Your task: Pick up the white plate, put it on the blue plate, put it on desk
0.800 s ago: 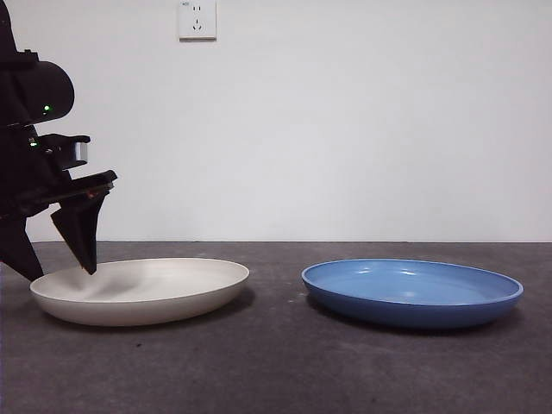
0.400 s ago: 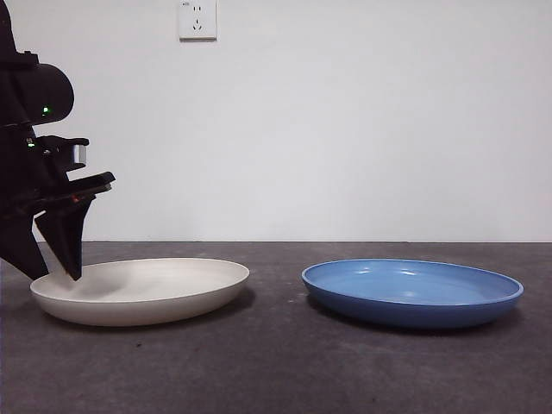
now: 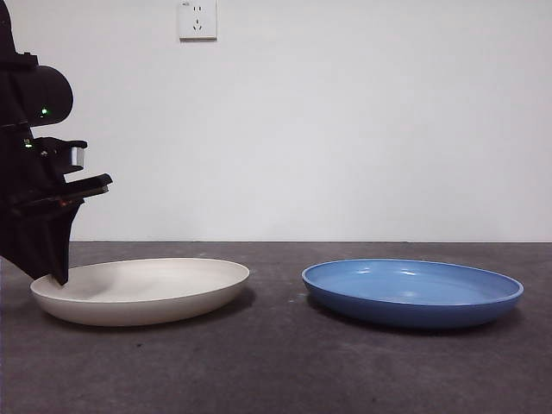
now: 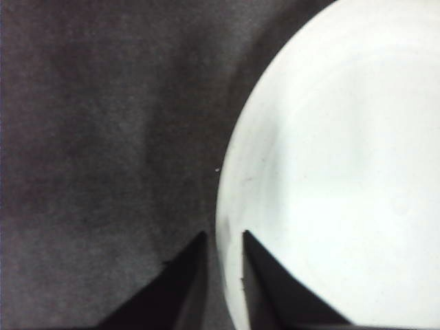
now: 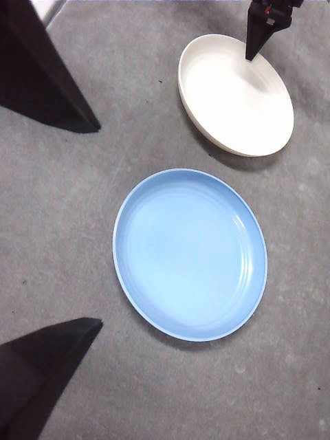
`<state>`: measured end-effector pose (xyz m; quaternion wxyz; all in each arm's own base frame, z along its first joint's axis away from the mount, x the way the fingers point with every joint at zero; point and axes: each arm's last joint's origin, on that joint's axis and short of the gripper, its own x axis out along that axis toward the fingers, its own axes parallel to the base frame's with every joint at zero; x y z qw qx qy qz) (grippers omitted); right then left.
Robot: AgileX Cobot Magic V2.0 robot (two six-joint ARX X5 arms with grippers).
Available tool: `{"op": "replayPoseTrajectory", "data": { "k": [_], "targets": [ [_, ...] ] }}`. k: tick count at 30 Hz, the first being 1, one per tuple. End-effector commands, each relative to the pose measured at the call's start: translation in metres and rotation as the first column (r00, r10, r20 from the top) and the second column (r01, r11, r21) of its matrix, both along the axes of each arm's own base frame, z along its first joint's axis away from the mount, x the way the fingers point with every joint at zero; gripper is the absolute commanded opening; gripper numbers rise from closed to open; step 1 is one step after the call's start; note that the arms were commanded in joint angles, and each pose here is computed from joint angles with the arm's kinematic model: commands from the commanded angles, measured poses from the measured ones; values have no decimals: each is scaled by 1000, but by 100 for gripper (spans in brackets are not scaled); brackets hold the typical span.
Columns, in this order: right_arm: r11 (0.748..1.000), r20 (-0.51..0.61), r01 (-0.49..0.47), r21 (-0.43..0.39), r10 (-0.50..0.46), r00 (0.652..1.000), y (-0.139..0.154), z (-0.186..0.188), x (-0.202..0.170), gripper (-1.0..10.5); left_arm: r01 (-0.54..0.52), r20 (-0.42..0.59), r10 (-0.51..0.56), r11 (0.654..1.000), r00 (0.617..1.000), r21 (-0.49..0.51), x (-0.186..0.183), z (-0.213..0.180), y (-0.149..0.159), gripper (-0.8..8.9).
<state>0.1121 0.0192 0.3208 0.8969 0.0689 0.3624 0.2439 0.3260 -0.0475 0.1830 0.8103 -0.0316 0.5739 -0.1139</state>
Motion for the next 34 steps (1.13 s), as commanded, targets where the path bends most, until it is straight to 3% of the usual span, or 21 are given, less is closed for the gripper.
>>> {"op": "replayPoseTrajectory", "data": {
  "k": [1,13,23,34],
  "targets": [
    [1000,18,3,7,-3,1000,0,6,1,430,4,8,-4,1000,1000,4,5,1,-1,8],
    [1000,18,3,7,-3,1000,0,6,1,430,-43,42,44,999,998,-21,6,11,-1,9],
    [1000,17,3,7,-3,1000,0,6,1,430,-4,214,35,989,976,-148,-7,78,-8,9],
    [1000,13,10,15,-10,1000,0,6,1,430,183,325,-108,960,939,-211,-16,105,-83,9]
  ]
}}
